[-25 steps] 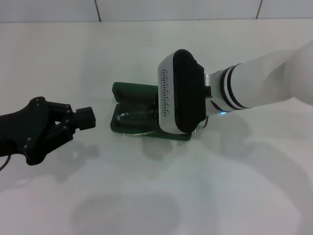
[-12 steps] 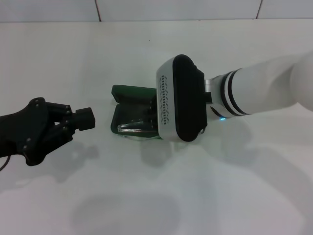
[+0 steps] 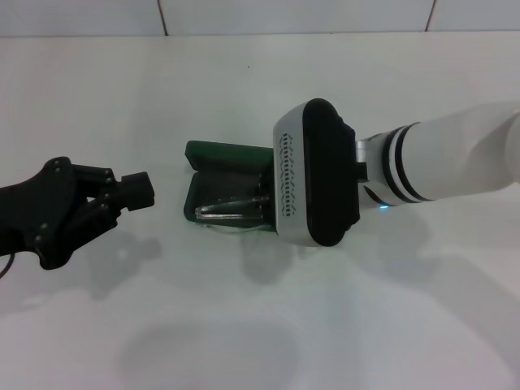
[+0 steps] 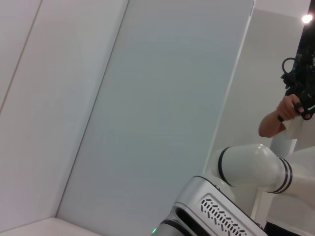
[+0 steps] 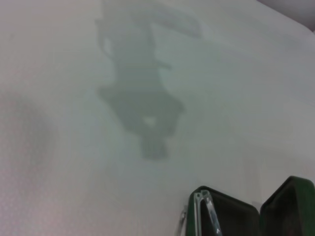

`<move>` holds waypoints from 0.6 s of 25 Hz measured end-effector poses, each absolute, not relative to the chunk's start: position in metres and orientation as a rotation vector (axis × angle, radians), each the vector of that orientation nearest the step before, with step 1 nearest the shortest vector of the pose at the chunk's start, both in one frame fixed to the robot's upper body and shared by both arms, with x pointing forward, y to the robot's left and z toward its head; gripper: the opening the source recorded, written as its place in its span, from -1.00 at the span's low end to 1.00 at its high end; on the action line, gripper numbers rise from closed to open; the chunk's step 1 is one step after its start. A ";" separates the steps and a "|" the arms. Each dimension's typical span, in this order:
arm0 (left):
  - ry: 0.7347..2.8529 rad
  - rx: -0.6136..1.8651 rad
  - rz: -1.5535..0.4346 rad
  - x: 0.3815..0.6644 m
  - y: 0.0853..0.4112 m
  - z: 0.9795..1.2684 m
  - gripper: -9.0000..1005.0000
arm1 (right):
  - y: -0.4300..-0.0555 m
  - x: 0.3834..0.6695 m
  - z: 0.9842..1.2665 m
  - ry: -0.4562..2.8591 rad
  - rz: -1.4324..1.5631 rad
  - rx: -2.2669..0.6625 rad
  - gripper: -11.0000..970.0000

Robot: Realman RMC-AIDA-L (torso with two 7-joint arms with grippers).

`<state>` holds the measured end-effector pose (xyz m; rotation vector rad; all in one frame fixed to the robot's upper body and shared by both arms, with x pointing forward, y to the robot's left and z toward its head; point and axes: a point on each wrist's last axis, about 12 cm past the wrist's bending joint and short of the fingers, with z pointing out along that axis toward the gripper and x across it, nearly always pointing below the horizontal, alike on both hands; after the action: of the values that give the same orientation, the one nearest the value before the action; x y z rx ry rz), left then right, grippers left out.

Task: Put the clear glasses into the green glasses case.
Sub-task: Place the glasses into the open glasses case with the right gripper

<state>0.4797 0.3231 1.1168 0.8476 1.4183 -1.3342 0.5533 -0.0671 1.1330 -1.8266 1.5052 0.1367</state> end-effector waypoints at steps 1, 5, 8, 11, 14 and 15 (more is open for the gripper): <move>1.418 0.848 -1.334 0.480 0.323 1.117 -0.88 | -0.068 0.552 1.133 1.508 0.141 -1.824 -0.76; 1.418 0.848 -1.335 0.480 0.323 1.117 -0.88 | -0.069 0.551 1.134 1.526 0.163 -1.828 -0.76; 1.416 0.847 -1.334 0.480 0.323 1.117 -0.88 | -0.067 0.550 1.135 1.537 0.201 -1.826 -0.76; 1.413 0.845 -1.334 0.480 0.323 1.118 -0.88 | -0.065 0.549 1.136 1.541 0.237 -1.818 -0.76; 1.412 0.844 -1.334 0.480 0.323 1.118 -0.88 | -0.062 0.547 1.137 1.543 0.271 -1.818 -0.76; 1.411 0.844 -1.335 0.480 0.323 1.118 -0.88 | -0.062 0.547 1.138 1.546 0.281 -1.819 -0.76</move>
<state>0.4799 0.3230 1.1176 0.8443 1.4114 -1.3351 0.5468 -0.0616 1.1380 -1.8194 1.5461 0.2810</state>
